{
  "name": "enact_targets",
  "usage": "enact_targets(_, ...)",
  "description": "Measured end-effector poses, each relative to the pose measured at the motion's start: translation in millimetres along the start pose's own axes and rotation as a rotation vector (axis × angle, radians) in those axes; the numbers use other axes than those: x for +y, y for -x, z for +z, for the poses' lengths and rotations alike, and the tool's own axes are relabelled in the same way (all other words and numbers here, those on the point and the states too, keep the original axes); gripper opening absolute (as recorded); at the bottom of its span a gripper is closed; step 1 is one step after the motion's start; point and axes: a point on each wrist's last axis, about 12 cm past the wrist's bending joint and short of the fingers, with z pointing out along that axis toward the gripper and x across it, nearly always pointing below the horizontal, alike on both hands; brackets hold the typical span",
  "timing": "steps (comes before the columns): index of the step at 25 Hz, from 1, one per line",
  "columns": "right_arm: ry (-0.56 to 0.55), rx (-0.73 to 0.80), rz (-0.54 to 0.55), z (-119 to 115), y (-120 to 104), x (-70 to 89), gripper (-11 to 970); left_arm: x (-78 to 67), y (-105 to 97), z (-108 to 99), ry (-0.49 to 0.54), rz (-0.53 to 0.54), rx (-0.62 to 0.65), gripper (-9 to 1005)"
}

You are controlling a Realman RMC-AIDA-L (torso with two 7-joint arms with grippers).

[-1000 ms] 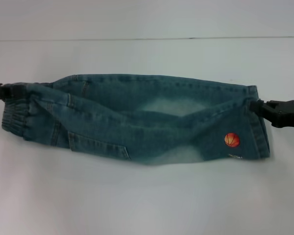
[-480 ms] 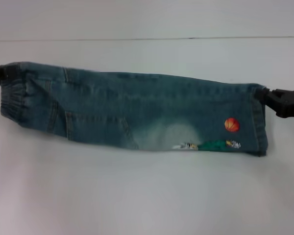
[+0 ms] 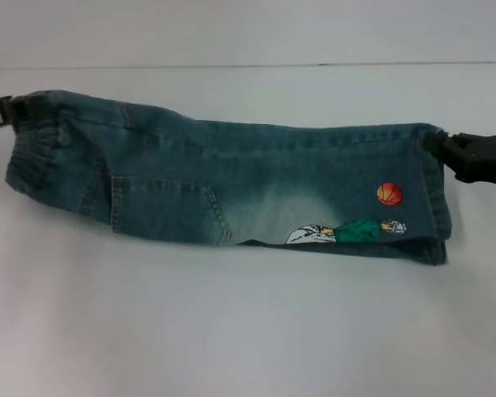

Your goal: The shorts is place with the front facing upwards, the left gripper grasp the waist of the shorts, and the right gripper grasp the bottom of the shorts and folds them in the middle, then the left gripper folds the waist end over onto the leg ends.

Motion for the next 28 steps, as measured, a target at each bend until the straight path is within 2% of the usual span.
enact_targets(3,-0.027,0.011,-0.006,7.5,-2.1,0.4,35,-8.8,-2.4,10.7,-0.018,0.034,-0.014,54)
enact_targets(6,-0.057,0.022,-0.012,12.8,-3.9,-0.3,35,-10.7,-0.9,19.3,0.009,0.053,-0.04,55)
enact_targets(17,-0.115,-0.004,-0.052,22.5,-12.7,2.6,34,-3.6,-2.1,30.8,0.115,0.07,-0.054,55)
enact_targets(28,-0.175,-0.048,-0.042,26.4,-18.2,1.7,44,-4.4,-6.5,42.0,0.157,0.083,-0.054,56)
